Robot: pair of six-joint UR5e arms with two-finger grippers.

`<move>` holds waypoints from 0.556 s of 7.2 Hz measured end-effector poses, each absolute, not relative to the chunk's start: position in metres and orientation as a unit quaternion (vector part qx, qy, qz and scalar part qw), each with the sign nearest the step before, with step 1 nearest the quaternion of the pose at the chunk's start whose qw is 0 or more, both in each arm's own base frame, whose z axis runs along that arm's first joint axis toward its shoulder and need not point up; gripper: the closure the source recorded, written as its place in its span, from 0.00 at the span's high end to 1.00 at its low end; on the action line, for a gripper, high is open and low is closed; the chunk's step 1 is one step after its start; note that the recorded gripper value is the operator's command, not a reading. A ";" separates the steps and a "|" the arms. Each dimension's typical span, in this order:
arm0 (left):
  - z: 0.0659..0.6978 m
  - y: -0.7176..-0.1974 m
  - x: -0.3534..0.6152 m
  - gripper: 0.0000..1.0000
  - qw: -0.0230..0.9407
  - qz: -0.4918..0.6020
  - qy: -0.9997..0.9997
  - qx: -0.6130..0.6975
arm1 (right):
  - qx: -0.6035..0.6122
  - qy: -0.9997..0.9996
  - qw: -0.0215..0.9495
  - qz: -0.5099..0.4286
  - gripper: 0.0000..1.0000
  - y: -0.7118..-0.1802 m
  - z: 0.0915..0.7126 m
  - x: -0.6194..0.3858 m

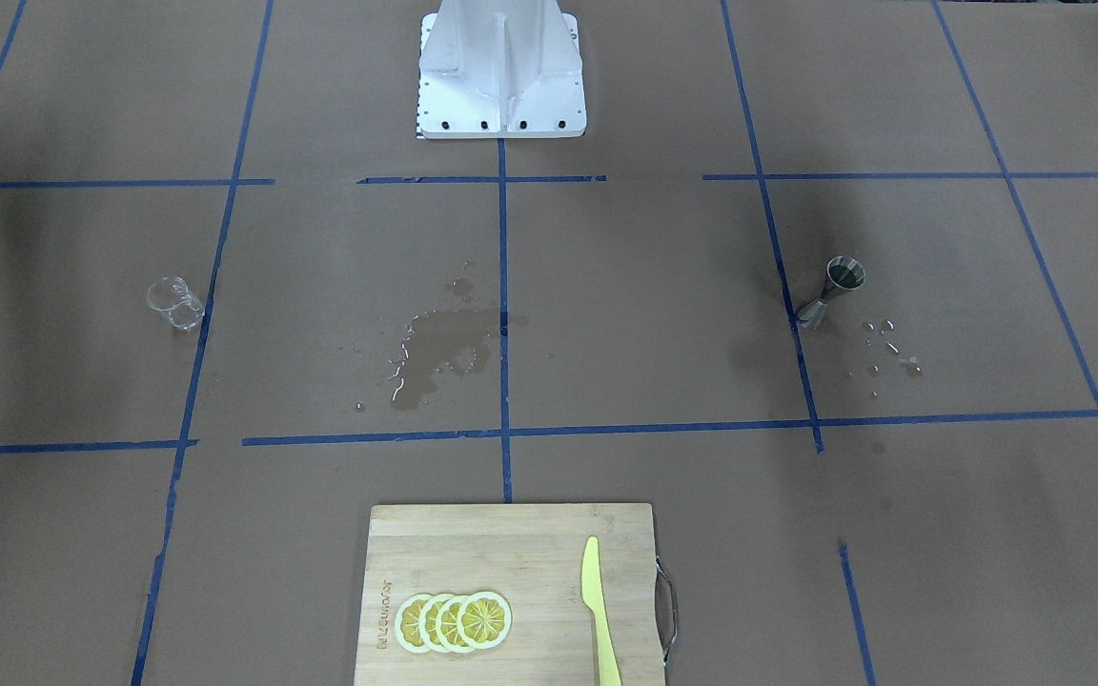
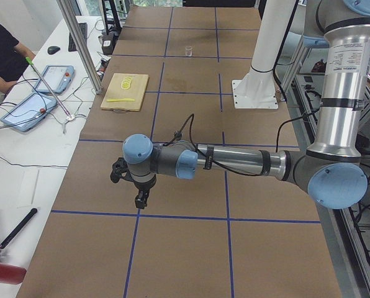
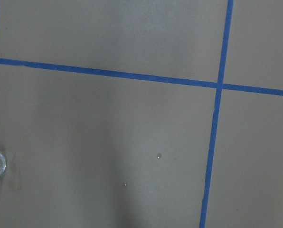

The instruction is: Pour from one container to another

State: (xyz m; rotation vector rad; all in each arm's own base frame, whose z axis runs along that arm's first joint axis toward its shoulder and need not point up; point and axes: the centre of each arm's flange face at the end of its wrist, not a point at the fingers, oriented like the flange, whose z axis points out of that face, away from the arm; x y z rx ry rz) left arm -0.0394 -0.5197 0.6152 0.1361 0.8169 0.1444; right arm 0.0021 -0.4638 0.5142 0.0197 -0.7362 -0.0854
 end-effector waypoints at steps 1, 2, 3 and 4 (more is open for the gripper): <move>0.618 -0.517 -0.040 1.00 0.913 0.069 0.396 0.064 | -0.002 -0.371 0.928 -0.024 1.00 -0.463 0.529 0.012; 0.619 -0.516 -0.040 1.00 0.913 0.069 0.396 0.063 | -0.013 -0.386 0.922 -0.007 1.00 -0.461 0.543 0.023; 0.619 -0.515 -0.041 1.00 0.914 0.069 0.396 0.063 | -0.019 -0.396 0.918 0.004 1.00 -0.457 0.556 0.031; 0.620 -0.514 -0.041 1.00 0.914 0.069 0.396 0.063 | -0.014 -0.400 0.916 0.010 1.00 -0.453 0.573 0.038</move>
